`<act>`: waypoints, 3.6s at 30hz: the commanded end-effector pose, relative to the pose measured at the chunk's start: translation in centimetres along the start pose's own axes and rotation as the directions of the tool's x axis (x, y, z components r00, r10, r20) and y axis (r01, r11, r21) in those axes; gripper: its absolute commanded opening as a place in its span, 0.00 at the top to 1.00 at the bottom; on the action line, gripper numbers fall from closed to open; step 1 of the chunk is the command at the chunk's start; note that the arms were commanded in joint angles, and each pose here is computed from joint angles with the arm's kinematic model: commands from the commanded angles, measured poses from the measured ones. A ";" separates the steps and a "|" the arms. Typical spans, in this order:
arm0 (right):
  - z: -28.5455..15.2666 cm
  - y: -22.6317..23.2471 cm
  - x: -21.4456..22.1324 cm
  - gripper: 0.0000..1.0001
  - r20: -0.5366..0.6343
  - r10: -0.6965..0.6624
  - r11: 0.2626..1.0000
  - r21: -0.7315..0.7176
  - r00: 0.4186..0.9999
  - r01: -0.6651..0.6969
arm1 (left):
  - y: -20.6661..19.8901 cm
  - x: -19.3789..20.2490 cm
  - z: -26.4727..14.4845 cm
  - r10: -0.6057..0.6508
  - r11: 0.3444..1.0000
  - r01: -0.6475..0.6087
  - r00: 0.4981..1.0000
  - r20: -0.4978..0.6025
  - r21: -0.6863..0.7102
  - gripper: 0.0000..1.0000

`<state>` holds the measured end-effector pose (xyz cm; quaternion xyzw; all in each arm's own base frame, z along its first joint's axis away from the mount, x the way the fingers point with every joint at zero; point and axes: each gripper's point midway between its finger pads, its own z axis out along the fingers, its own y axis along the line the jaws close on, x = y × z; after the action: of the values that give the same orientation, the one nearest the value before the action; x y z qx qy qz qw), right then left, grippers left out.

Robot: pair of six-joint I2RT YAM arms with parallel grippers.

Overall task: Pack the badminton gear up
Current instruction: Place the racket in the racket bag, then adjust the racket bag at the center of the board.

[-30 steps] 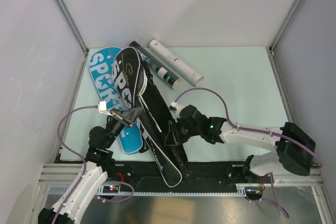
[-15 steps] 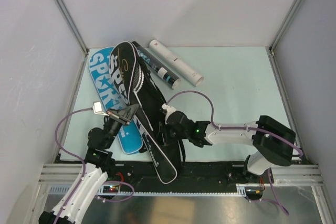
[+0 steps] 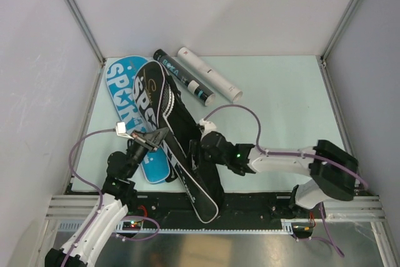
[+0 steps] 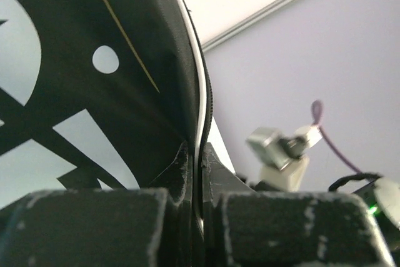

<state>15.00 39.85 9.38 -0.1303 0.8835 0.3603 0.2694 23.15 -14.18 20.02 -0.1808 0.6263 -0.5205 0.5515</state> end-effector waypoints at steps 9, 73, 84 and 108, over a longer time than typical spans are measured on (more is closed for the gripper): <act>-10.3 1.4 -10.7 0.30 0.263 -0.190 0.968 -0.111 0.946 0.225 | -0.5 2.0 -0.5 0.062 0.996 -0.056 0.994 -0.093 0.072 1.00; -8.2 -3.2 -16.3 1.00 -0.001 -0.749 0.661 0.070 0.663 0.747 | -2.4 -16.7 3.2 0.324 0.731 -0.174 0.940 0.111 -0.659 0.25; -6.5 -2.6 -13.3 1.00 -0.055 -0.794 0.606 -0.017 0.605 0.795 | 6.1 -20.5 3.5 0.310 0.510 -0.065 0.944 0.112 -0.858 0.23; -7.0 -0.9 -12.7 1.00 0.060 -0.781 0.608 -0.151 0.621 0.779 | 16.1 -13.8 5.5 -0.033 0.524 0.037 0.999 0.023 -0.851 0.40</act>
<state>22.38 33.25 15.90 -0.5245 0.7566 0.2341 0.3125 37.61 0.43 13.61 -0.4246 0.8110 -0.1425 0.3765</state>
